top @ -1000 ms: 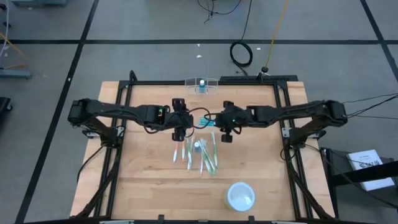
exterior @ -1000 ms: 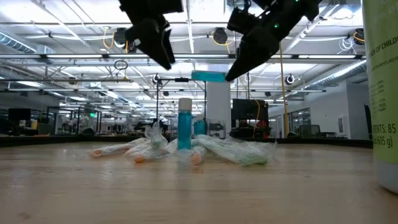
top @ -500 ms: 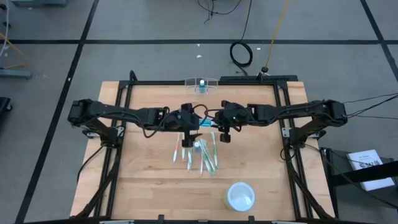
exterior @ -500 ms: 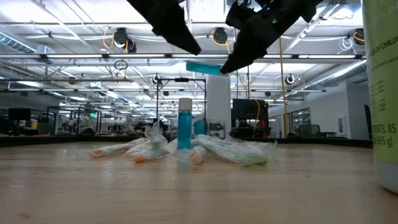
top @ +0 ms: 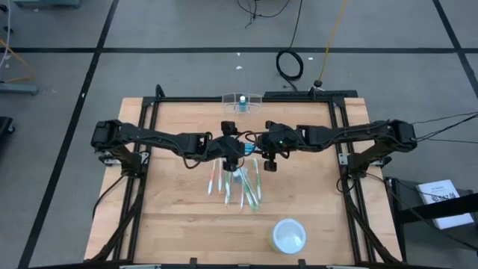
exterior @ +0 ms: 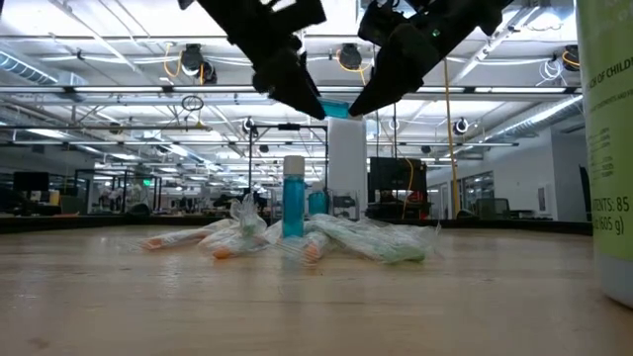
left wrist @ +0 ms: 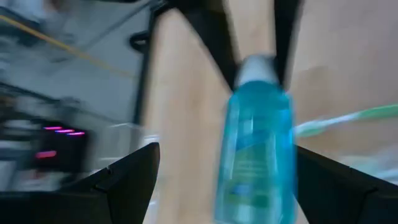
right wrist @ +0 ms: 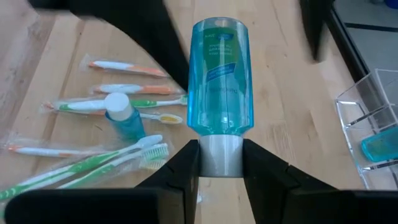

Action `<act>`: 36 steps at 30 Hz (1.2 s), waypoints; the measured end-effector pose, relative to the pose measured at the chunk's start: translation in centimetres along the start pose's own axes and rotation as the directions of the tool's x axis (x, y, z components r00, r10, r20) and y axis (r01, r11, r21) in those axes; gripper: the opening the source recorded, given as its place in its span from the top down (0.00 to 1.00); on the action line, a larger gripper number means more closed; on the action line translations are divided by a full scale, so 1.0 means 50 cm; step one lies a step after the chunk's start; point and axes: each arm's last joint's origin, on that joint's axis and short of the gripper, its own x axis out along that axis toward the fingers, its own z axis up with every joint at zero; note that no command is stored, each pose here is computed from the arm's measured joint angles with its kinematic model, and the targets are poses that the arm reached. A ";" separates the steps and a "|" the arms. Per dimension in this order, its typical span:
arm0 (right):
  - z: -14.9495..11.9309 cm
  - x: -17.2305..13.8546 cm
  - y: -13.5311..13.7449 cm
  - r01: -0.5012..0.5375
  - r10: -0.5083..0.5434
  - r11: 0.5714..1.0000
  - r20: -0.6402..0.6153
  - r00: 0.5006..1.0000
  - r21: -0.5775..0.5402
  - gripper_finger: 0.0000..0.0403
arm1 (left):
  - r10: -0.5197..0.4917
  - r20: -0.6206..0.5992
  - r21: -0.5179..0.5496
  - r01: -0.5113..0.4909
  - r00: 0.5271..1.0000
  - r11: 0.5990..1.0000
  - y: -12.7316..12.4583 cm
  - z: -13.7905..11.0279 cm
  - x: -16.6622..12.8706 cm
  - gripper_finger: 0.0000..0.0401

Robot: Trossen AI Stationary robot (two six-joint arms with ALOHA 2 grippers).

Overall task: Pick & Place toothbrushing station
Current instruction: Put the blue mouthwash into the transparent organizer

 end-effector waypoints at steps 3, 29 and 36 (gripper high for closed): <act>0.003 0.000 0.000 0.004 -0.004 1.000 0.014 1.000 0.001 0.77 | 0.096 -0.029 0.093 -0.093 0.995 0.991 -0.010 0.003 0.010 0.16; 0.012 -0.001 -0.006 0.065 -0.067 0.997 0.059 0.996 0.033 0.77 | 0.220 -0.021 0.184 -0.213 0.975 0.960 -0.042 0.022 0.004 0.54; 0.013 -0.001 -0.006 0.062 -0.064 0.998 0.061 0.996 0.033 0.77 | 0.215 -0.024 0.195 -0.207 0.976 0.959 -0.043 0.020 0.005 0.69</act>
